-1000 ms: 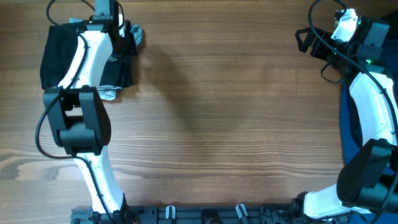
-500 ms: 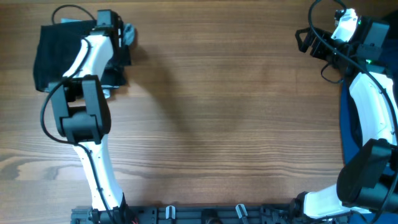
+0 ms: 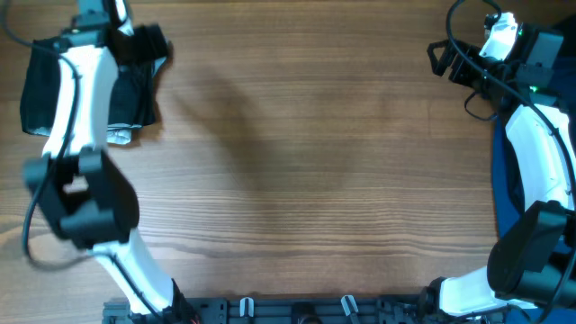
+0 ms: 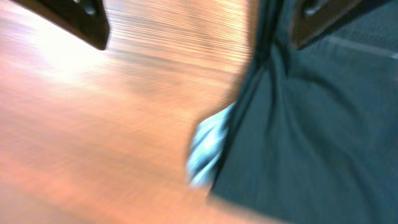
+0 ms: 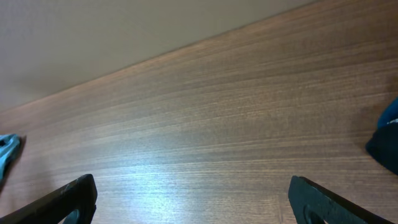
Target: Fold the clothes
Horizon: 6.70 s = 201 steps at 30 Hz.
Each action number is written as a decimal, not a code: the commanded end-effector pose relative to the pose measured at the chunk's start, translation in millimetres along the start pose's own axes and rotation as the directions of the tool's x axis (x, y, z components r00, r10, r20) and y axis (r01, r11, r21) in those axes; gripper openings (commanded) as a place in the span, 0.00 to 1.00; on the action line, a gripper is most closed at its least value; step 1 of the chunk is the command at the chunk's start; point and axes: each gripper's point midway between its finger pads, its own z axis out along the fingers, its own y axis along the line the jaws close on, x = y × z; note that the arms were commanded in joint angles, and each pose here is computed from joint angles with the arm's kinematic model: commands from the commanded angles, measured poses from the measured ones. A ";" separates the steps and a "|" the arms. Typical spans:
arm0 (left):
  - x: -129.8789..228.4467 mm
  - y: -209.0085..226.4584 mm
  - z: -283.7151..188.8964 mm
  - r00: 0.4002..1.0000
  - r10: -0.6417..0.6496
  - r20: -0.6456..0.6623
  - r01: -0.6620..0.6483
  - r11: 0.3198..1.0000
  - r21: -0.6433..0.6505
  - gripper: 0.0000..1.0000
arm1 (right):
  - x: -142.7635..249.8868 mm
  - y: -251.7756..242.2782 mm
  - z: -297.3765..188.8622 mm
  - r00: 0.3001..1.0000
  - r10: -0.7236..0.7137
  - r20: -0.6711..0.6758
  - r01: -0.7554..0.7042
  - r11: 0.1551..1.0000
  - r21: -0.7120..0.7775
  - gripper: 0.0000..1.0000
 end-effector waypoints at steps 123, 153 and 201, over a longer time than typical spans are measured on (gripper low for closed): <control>221.1 2.4 -180.3 0.810 -0.128 0.573 -0.086 0.939 0.332 1.00 | 178.4 65.1 -154.1 0.726 -0.321 0.608 0.327 0.939 0.105 1.00; 233.2 28.5 -157.2 0.628 0.025 0.778 -0.193 0.973 0.125 1.00 | 178.5 65.2 -154.1 0.725 -0.322 0.608 0.328 0.939 0.105 1.00; 233.2 28.5 -157.2 0.628 0.025 0.778 -0.193 0.973 0.125 1.00 | 178.4 65.1 -154.1 0.725 -0.322 0.608 0.328 0.939 0.106 1.00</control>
